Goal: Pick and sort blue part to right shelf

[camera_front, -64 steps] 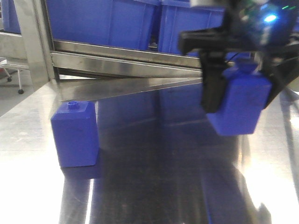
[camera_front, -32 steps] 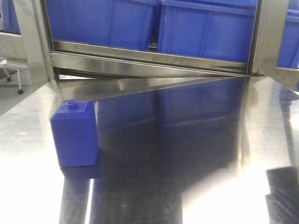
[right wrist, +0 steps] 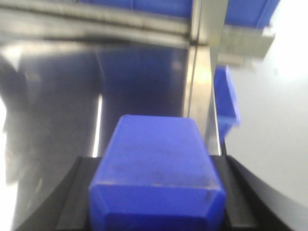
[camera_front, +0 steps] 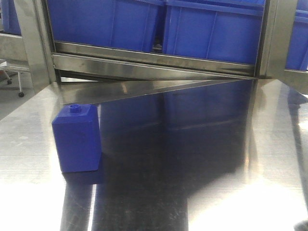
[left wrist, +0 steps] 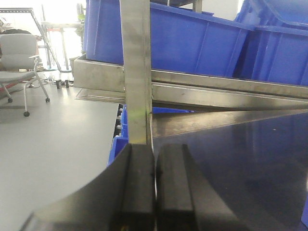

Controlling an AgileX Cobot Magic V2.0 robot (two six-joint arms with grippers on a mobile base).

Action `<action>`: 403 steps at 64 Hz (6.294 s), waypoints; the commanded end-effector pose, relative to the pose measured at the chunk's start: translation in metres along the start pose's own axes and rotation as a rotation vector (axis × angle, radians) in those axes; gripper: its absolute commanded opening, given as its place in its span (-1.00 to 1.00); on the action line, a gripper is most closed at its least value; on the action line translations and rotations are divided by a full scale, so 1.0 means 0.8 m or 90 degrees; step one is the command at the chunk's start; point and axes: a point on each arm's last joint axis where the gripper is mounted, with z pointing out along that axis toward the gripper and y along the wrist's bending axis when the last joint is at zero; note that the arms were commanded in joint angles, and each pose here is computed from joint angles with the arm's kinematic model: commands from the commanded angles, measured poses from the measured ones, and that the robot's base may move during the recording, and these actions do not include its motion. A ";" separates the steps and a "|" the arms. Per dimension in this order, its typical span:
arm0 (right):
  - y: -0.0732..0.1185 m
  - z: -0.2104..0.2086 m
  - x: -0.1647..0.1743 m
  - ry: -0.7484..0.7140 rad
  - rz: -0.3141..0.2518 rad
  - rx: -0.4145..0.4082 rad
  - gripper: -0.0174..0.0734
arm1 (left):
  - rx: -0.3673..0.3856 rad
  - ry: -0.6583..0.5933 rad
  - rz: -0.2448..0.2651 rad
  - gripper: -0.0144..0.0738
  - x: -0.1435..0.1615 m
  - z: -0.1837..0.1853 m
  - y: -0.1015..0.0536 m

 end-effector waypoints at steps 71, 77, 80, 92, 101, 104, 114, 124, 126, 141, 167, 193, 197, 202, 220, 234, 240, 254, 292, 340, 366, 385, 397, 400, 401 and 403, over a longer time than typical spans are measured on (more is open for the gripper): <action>-0.002 -0.075 0.004 -0.210 -0.031 -0.001 0.30 | -0.002 -0.051 -0.004 -0.39 -0.001 -0.002 0.001; -0.002 -0.075 0.004 -0.210 -0.031 -0.001 0.30 | -0.002 -0.051 -0.004 -0.39 -0.001 -0.002 0.001; -0.002 -0.075 0.004 -0.210 -0.031 -0.001 0.30 | -0.002 -0.051 -0.004 -0.39 -0.001 -0.002 0.001; -0.002 -0.075 0.004 -0.210 -0.031 -0.001 0.30 | -0.002 -0.051 -0.004 -0.39 -0.001 -0.002 0.001; -0.002 -0.075 0.004 -0.210 -0.031 -0.001 0.30 | -0.002 -0.051 -0.004 -0.39 -0.001 -0.002 0.001; -0.002 -0.075 0.004 -0.209 -0.031 -0.001 0.30 | -0.002 -0.053 -0.004 -0.39 -0.001 -0.002 0.001; -0.002 -0.075 0.004 -0.209 -0.031 -0.001 0.30 | -0.003 -0.060 -0.004 -0.39 -0.002 -0.002 0.001; -0.002 -0.075 0.004 -0.209 -0.031 -0.001 0.30 | -0.001 -0.069 -0.004 -0.39 -0.012 -0.002 0.000; -0.002 -0.075 0.004 -0.209 -0.031 -0.001 0.30 | 0.003 -0.066 -0.004 -0.39 -0.017 -0.003 0.000; -0.002 -0.075 0.004 -0.209 -0.031 -0.001 0.30 | 0.052 0.031 -0.004 -0.39 -0.078 0.000 -0.008; -0.002 -0.075 0.004 -0.209 -0.031 -0.001 0.30 | 0.161 0.171 0.015 -0.05 -0.099 0.062 -0.036; -0.002 -0.075 0.004 -0.209 -0.031 -0.001 0.30 | 0.260 0.343 -0.024 0.91 -0.134 0.141 -0.103; -0.002 -0.075 0.004 -0.209 -0.031 -0.001 0.30 | 0.240 0.418 -0.082 0.91 -0.137 0.156 -0.114; -0.002 -0.075 0.004 -0.209 -0.031 -0.001 0.30 | 0.201 0.511 -0.137 0.91 -0.139 0.176 -0.127; -0.002 -0.075 0.004 -0.209 -0.031 -0.001 0.30 | 0.097 0.761 -0.164 0.91 -0.142 0.231 -0.175; -0.002 -0.075 0.004 -0.209 -0.031 -0.001 0.30 | 0.029 0.877 -0.135 0.91 -0.131 0.262 -0.198; -0.002 -0.075 0.004 -0.209 -0.031 -0.001 0.30 | -0.024 0.899 -0.139 0.91 -0.123 0.273 -0.205; -0.002 -0.075 0.004 -0.209 -0.031 -0.001 0.30 | -0.044 0.930 -0.124 0.91 -0.104 0.281 -0.224; -0.002 -0.075 0.004 -0.209 -0.031 -0.001 0.30 | -0.083 0.971 -0.116 0.91 -0.050 0.280 -0.225; -0.002 -0.075 0.004 -0.209 -0.031 -0.001 0.30 | -0.065 0.951 -0.123 0.90 -0.043 0.285 -0.234; -0.002 -0.075 0.004 -0.209 -0.031 -0.001 0.30 | -0.065 0.951 -0.123 0.21 -0.043 0.285 -0.234; -0.002 -0.075 0.004 -0.209 -0.031 -0.001 0.30 | -0.063 0.948 -0.125 0.11 -0.045 0.284 -0.233; -0.002 -0.075 0.004 -0.209 -0.031 -0.001 0.30 | 0.015 0.911 -0.109 0.11 -0.069 0.275 -0.230; -0.002 -0.075 0.004 -0.209 -0.031 -0.001 0.30 | 0.068 0.895 -0.091 0.11 -0.076 0.272 -0.231; -0.002 -0.075 0.004 -0.209 -0.031 -0.001 0.30 | 0.087 0.888 -0.085 0.11 -0.078 0.270 -0.231; -0.002 -0.075 0.004 -0.209 -0.031 -0.001 0.30 | 0.130 0.871 -0.073 0.11 -0.085 0.267 -0.231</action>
